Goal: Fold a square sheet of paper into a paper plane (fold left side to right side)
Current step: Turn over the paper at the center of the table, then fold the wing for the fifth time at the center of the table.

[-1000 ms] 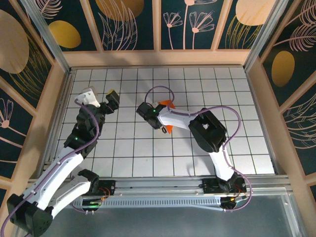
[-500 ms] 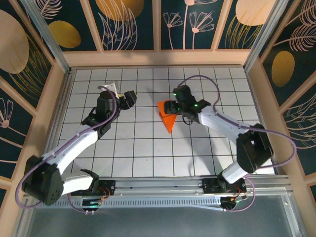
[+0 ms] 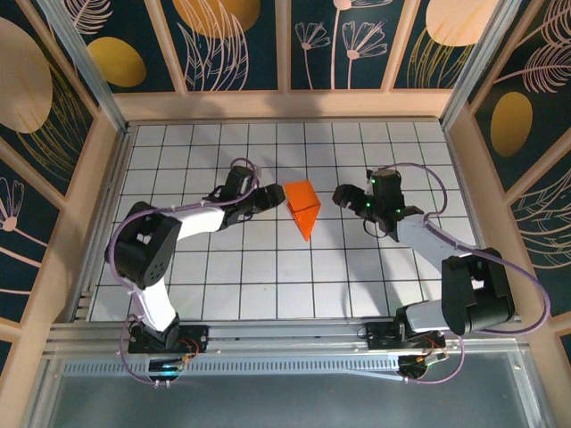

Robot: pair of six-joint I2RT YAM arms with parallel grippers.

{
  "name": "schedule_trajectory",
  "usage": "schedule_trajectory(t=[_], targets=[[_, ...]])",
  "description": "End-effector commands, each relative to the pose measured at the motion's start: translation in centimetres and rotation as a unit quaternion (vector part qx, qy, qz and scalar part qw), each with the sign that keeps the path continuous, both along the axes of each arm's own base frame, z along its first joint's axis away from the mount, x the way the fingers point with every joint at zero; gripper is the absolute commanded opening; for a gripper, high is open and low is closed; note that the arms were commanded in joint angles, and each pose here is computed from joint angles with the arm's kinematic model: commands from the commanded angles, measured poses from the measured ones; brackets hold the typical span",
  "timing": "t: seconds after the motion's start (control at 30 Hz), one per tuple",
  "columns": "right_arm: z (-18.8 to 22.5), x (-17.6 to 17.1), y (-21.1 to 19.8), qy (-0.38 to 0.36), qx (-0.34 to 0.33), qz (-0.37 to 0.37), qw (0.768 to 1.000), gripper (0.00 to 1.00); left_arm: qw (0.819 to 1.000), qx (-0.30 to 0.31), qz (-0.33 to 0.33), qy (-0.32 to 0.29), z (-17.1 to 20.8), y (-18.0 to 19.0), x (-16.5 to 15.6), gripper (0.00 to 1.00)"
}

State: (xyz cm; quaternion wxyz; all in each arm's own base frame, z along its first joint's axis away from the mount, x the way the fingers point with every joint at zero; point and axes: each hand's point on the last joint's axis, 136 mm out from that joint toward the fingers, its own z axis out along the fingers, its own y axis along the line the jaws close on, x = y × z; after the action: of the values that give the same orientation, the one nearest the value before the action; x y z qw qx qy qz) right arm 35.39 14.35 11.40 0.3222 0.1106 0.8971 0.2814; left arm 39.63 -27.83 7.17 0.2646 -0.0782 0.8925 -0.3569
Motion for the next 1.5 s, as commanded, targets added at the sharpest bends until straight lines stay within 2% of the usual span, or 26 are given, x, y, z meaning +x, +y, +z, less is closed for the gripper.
schedule_trajectory(t=[0.0,0.1,0.47,0.67,0.8,1.03,1.2,1.47], targets=[[2.0,0.3,0.7,-0.030,0.039,0.011,0.999,0.83,0.998,-0.054,-0.014,-0.020,1.8,-2.4,1.9,0.67],[2.0,0.2,0.4,-0.030,0.035,0.009,0.999,0.83,0.998,-0.057,-0.021,-0.006,0.4,-3.3,2.7,0.65],[2.1,0.0,-0.1,-0.033,0.032,0.012,0.999,0.83,0.997,-0.077,-0.028,0.018,-1.9,-5.1,4.4,0.42],[3.1,-0.4,1.3,-0.060,0.077,0.060,0.993,0.84,0.994,-0.098,-0.041,0.013,-1.5,-5.7,4.1,0.17],[3.6,-0.9,2.5,-0.079,0.108,0.107,0.985,0.83,0.993,-0.107,-0.055,-0.017,0.7,-5.3,3.1,0.00],[3.3,-2.4,4.8,-0.101,0.127,0.209,0.964,0.77,0.976,-0.151,-0.109,-0.116,6.7,-3.7,-1.1,0.00],[2.8,-3.8,6.3,-0.123,0.158,0.263,0.944,0.77,0.950,-0.196,-0.146,-0.194,11.0,-1.8,-4.8,0.00],[2.0,-5.4,9.6,-0.147,0.179,0.338,0.912,0.78,0.917,-0.262,-0.206,-0.218,13.1,-1.5,-8.6,0.00]])
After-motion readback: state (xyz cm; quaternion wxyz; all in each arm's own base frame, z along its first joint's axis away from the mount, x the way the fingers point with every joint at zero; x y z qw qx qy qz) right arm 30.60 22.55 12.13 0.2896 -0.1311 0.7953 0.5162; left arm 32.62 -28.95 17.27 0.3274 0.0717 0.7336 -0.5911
